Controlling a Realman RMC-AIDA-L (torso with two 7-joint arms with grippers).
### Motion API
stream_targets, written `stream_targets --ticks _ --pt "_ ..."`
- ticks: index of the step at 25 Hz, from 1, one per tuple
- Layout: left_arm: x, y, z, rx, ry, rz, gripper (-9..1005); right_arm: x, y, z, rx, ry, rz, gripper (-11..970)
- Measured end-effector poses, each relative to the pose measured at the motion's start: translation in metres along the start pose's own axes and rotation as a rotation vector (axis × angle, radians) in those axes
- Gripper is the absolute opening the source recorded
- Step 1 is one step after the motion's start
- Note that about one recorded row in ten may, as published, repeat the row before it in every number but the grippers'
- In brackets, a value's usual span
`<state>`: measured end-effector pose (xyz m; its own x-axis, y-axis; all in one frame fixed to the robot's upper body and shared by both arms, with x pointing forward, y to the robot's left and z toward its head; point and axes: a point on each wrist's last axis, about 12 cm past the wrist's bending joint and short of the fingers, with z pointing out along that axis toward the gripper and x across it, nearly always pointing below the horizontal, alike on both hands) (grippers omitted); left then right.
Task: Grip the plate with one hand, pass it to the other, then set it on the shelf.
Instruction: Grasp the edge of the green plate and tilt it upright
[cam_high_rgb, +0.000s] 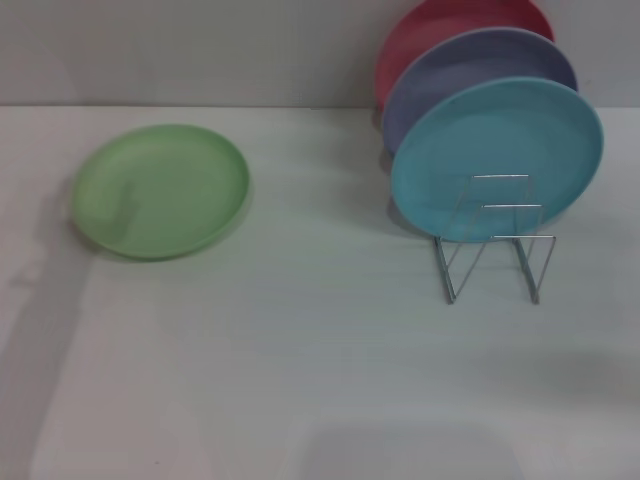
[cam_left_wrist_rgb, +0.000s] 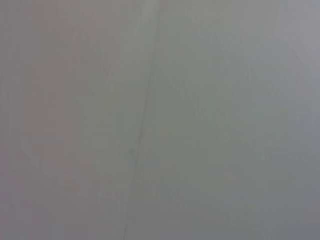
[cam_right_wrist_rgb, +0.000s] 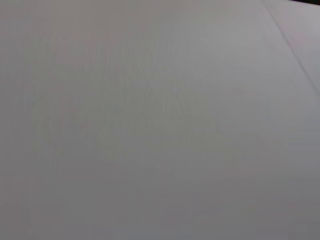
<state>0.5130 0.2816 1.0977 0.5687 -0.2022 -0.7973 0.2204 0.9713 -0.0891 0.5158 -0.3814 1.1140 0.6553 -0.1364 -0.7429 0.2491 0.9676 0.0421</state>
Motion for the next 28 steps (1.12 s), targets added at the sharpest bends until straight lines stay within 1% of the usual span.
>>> stream_targets --ticks 13,19,23,28 --pt "0.000 0.000 -0.001 -0.002 0.000 -0.001 859 0.001 -0.001 -0.002 0.004 0.008 -0.004 608" --pt "0.000 0.002 -0.002 -0.006 0.009 0.004 859 0.003 0.007 -0.008 0.013 0.023 0.013 608" --pt "0.000 0.008 -0.001 -0.022 0.014 0.021 859 0.006 0.014 -0.014 0.036 0.050 0.026 608" --pt "0.002 0.018 -0.004 -0.059 0.038 0.044 859 0.013 0.024 -0.019 0.048 0.103 0.049 608"
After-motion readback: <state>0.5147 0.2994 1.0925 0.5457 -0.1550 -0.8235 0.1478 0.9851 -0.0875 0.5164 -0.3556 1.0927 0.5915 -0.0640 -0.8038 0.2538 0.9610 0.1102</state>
